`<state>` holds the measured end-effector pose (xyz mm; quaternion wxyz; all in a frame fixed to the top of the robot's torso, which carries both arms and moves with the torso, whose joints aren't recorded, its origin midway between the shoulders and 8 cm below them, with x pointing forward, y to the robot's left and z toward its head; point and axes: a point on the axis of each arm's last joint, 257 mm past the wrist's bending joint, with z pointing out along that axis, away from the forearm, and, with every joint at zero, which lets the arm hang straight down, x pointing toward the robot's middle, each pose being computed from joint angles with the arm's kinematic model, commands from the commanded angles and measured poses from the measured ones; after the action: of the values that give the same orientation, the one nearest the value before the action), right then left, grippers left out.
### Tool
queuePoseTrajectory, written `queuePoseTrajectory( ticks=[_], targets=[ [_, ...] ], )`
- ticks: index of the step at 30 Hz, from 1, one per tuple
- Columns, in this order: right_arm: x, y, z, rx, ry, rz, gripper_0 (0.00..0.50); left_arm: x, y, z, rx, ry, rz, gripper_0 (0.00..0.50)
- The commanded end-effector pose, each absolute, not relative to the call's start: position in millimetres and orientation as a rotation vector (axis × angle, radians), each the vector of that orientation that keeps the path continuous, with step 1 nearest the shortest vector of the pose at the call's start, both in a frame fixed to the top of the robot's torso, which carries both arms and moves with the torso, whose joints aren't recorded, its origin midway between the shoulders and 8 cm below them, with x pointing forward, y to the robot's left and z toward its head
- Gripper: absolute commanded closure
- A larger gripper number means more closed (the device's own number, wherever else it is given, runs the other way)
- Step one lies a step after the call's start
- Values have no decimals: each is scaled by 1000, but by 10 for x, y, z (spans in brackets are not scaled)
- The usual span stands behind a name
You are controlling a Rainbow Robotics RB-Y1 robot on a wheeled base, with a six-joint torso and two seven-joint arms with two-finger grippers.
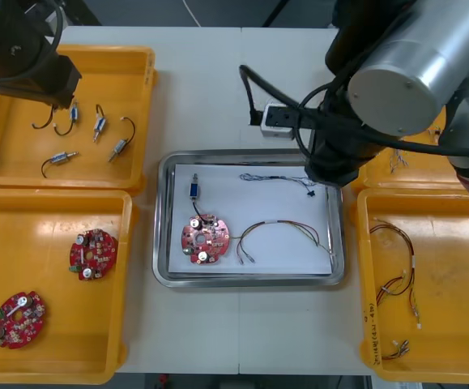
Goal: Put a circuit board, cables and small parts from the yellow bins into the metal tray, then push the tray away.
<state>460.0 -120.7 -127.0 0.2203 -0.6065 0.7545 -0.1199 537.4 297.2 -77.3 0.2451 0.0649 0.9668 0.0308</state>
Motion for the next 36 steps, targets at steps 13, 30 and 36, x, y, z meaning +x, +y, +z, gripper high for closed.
queuePoseTrajectory(
  ticks=[13, 30, 36],
  targets=[
    [4288, -1922, -1092, -936, 2342, -155, 0, 5303, 1972, -798, 160, 2611, -11, 500],
    [3909, -2817, -1155, -363, 2512, -8, 0, 5059, 781, -1227, 289, 2631, -49, 500],
    [3839, -3150, -1129, -235, 2510, -30, 0, 4958, 550, -1453, 324, 2645, -46, 499]
  ],
)
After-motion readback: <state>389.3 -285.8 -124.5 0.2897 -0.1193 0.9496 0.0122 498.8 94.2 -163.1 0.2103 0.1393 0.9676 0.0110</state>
